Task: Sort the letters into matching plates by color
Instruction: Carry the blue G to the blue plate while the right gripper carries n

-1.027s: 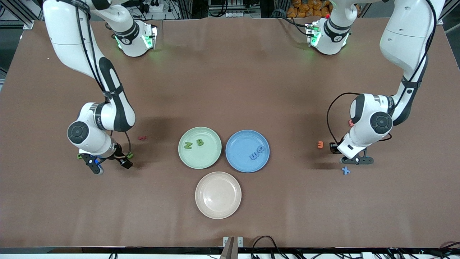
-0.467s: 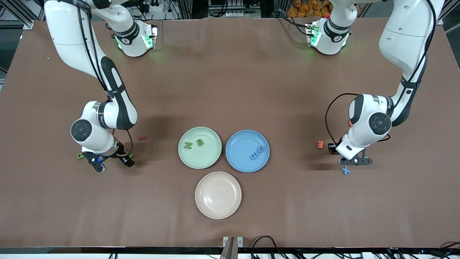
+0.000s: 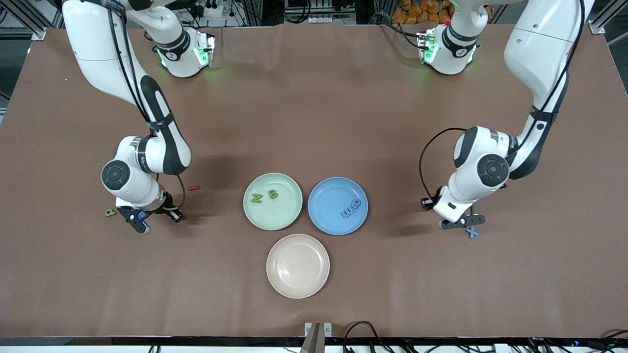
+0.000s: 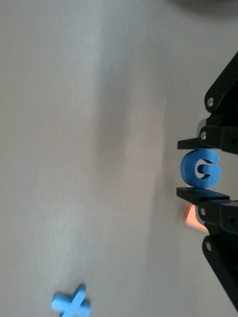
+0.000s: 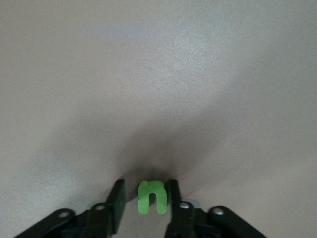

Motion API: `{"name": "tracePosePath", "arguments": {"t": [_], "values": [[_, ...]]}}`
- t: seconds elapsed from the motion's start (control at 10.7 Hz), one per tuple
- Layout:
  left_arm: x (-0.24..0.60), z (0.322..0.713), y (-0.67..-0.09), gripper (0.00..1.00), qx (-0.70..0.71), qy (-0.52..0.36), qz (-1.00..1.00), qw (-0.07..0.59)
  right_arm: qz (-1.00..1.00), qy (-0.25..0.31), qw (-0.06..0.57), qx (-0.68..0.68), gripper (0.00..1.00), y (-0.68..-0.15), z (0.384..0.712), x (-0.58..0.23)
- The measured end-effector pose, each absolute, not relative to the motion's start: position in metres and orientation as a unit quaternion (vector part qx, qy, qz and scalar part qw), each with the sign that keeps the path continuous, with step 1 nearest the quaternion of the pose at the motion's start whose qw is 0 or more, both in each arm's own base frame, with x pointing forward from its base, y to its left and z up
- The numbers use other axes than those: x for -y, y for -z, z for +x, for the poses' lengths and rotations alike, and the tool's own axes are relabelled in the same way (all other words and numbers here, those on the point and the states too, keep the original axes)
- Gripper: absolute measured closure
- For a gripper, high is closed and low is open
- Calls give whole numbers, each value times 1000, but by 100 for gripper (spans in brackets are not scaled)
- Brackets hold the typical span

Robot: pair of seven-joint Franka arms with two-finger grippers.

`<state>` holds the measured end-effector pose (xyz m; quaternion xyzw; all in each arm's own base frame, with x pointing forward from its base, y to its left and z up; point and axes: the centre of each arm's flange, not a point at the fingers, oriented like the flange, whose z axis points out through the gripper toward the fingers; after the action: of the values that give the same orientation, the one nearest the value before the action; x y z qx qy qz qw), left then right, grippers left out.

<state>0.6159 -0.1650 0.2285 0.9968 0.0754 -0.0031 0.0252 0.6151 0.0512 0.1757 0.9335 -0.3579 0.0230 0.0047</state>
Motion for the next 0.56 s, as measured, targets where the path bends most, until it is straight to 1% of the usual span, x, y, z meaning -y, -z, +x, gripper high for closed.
{"name": "tracePosePath", "arguments": {"t": [0.19,0.28,0.56], "values": [[201,612,-240,65,-103,1,994,35,936,-24,4,352,67,-176,614,-50],[222,609,-245,65,-115,-2,993,38,937,-24,4,349,74,-177,614,-50],[282,593,-255,65,-144,-7,989,46,950,-17,6,311,74,-177,612,-50]]}}
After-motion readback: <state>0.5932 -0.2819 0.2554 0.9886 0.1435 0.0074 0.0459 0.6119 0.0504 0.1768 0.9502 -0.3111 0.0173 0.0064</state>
